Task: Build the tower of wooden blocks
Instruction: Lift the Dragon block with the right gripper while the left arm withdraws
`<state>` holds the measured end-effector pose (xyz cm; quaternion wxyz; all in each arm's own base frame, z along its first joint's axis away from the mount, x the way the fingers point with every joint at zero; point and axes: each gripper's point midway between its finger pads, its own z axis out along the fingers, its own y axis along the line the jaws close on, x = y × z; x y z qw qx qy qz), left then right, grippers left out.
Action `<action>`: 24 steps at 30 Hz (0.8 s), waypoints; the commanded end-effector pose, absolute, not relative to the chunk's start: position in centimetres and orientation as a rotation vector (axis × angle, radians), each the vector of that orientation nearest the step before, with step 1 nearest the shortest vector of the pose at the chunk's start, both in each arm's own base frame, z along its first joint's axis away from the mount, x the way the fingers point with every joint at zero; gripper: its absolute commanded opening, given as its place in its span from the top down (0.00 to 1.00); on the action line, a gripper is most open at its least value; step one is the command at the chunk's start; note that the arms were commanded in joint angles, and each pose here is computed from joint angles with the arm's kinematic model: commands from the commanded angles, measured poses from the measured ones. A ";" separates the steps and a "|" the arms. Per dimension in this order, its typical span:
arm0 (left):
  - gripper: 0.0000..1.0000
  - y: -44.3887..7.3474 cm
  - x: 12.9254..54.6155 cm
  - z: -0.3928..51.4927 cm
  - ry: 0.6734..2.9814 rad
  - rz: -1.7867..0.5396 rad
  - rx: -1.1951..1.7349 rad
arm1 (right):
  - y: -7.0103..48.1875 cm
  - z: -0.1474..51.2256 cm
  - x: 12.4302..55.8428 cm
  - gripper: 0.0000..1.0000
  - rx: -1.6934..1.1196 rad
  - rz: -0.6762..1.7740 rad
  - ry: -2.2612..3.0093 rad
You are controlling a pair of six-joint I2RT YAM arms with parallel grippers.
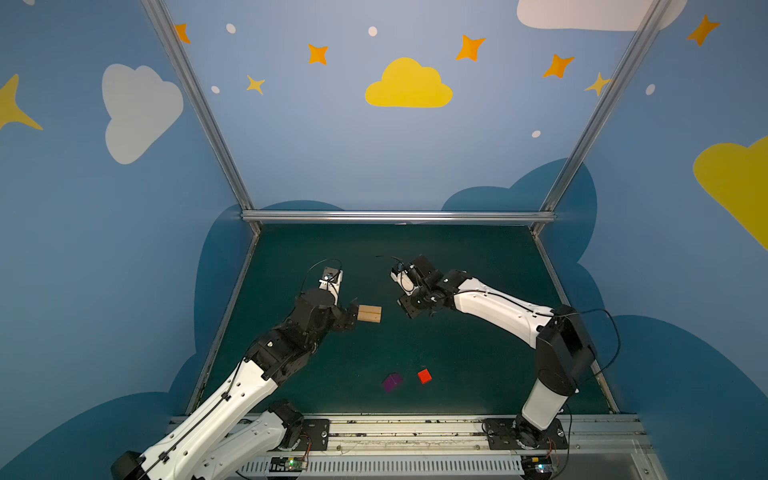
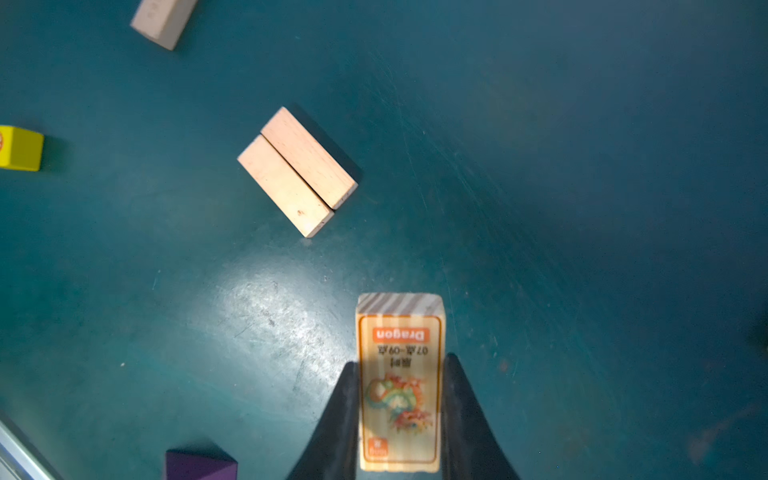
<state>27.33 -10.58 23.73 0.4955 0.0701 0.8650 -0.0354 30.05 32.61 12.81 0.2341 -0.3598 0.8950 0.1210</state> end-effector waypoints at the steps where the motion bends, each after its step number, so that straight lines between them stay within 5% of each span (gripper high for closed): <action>1: 0.00 -7.7 27.1 20.8 2.197 -0.118 -0.123 | 33.8 15.9 30.9 0.80 -1.066 0.370 2.334; 24: 0.00 -7.9 28.4 13.4 2.566 -0.624 -0.598 | 40.8 14.4 30.0 0.83 -1.513 0.471 2.159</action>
